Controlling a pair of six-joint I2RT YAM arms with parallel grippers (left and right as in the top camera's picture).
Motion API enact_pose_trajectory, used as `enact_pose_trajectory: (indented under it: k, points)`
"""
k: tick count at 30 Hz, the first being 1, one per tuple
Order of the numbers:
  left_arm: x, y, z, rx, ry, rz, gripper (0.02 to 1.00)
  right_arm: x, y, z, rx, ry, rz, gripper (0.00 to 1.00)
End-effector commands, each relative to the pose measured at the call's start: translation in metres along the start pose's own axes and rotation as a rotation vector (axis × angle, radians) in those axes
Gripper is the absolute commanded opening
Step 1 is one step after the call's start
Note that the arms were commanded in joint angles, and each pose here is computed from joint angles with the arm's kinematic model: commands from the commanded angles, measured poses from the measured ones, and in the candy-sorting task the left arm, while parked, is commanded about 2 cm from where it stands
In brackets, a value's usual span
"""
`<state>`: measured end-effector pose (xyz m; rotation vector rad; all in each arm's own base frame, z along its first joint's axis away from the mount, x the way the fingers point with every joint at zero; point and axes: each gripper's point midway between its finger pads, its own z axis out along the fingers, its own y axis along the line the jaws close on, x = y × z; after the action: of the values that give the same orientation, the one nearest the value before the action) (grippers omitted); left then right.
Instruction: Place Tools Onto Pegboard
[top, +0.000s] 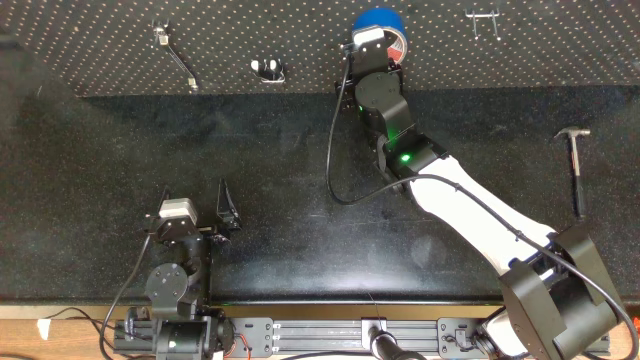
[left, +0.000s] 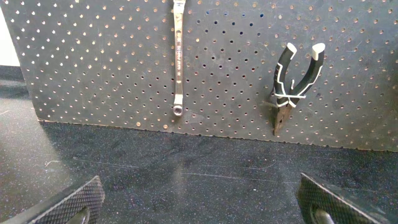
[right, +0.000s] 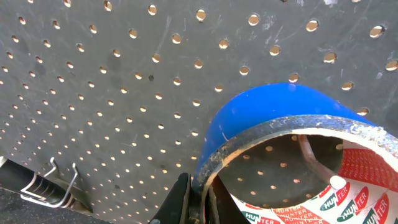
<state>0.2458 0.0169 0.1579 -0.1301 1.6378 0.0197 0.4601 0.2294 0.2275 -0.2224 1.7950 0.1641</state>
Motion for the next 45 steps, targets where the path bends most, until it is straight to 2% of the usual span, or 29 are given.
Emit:
enact_pose_trajectory:
  k: [1, 3, 6, 12, 16, 17, 18, 20, 22, 24, 25, 28, 31, 35, 39, 45]
  points:
    - [0.001, -0.003, 0.0, 0.015, 0.001, 0.003, 0.996, -0.003, -0.003, 0.002, 0.011, -0.013, -0.018, 0.169]
    - [0.001, -0.003, 0.0, 0.015, 0.001, 0.003, 0.996, -0.003, -0.003, 0.0, 0.011, -0.007, -0.019, 0.213]
    - [0.001, -0.003, 0.0, 0.015, 0.001, 0.002, 0.996, -0.003, -0.002, -0.002, 0.004, 0.003, -0.022, 0.215]
    - [0.001, -0.003, 0.0, 0.015, 0.001, 0.003, 0.996, -0.008, 0.009, -0.018, -0.083, 0.035, -0.03, 0.215]
    - [0.001, -0.003, 0.0, 0.015, 0.001, 0.003, 0.996, -0.009, 0.007, -0.037, -0.102, 0.086, -0.043, 0.222]
    - [0.001, -0.003, 0.0, 0.015, 0.001, 0.003, 0.996, -0.007, 0.006, -0.044, -0.112, 0.116, -0.051, 0.251]
    - [0.001, -0.003, 0.0, 0.015, 0.001, 0.002, 0.996, -0.002, 0.003, -0.054, -0.115, 0.158, -0.061, 0.312]
    - [0.001, -0.003, 0.0, 0.015, 0.001, 0.003, 0.996, 0.015, -0.005, -0.075, -0.109, 0.264, -0.088, 0.531]
    - [0.001, -0.003, 0.0, 0.015, 0.001, 0.003, 0.998, 0.046, -0.017, -0.107, -0.118, 0.442, -0.11, 0.976]
    - [0.001, -0.003, 0.0, 0.015, 0.001, 0.003, 0.996, 0.078, -0.032, -0.138, -0.129, 0.625, -0.087, 0.976]
    - [0.001, -0.003, 0.0, 0.015, 0.001, 0.003, 0.996, 0.097, -0.048, -0.157, -0.097, 0.737, -0.03, 0.976]
    - [0.001, -0.003, 0.0, 0.015, 0.001, 0.003, 0.996, 0.134, -0.111, -0.191, 0.045, 0.945, -0.017, 0.976]
    - [0.001, -0.003, 0.0, 0.015, 0.001, 0.003, 0.996, 0.15, -0.153, -0.21, 0.115, 1.035, 0.002, 0.976]
    - [0.001, -0.003, 0.0, 0.015, 0.001, 0.002, 0.996, 0.17, -0.208, -0.227, 0.163, 1.116, -0.016, 0.976]
    - [0.001, -0.003, 0.0, 0.015, 0.001, 0.003, 0.996, 0.189, -0.25, -0.242, 0.215, 1.185, 0.039, 0.976]
    - [0.001, -0.003, 0.0, 0.015, 0.001, 0.003, 0.996, 0.224, -0.295, -0.247, 0.216, 1.237, 0.111, 0.976]
